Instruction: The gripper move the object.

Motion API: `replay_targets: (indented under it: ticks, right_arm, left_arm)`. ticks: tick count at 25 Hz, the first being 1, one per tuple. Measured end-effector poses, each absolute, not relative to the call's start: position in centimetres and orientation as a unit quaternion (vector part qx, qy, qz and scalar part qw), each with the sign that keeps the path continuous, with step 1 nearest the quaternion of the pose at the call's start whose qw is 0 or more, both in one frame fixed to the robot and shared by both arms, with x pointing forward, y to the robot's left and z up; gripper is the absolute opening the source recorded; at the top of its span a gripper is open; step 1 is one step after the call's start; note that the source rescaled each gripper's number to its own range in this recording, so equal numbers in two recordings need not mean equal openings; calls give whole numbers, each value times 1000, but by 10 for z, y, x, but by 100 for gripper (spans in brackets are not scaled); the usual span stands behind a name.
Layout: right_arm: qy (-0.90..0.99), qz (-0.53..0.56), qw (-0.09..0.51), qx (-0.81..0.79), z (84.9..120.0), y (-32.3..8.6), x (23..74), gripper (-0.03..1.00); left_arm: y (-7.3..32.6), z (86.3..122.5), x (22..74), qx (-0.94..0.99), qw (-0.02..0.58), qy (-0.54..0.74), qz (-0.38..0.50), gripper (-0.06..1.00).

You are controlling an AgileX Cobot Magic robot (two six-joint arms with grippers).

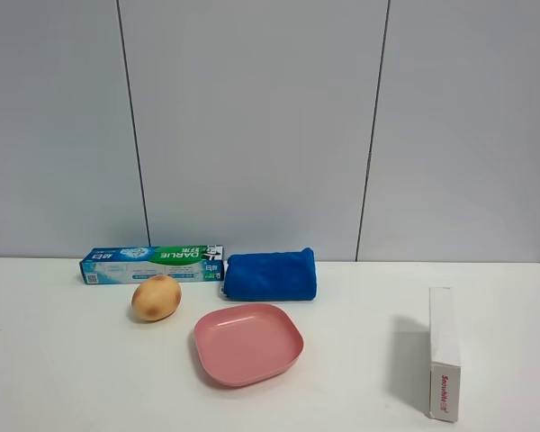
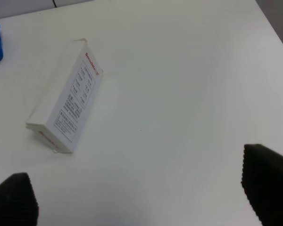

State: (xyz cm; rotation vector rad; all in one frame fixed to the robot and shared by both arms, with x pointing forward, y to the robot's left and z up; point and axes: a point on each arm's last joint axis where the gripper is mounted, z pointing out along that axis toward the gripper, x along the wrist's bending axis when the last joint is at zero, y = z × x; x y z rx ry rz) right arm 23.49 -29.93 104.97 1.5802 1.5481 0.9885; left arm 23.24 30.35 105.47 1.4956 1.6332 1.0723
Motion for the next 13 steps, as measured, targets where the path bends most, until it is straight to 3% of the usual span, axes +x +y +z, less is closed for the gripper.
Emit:
replay_targets:
  ticks: [13]
  right_arm:
    - [598, 382, 352, 611, 1050, -299, 235, 85]
  left_arm:
    - [303, 1055, 232, 573, 334, 626, 411, 100]
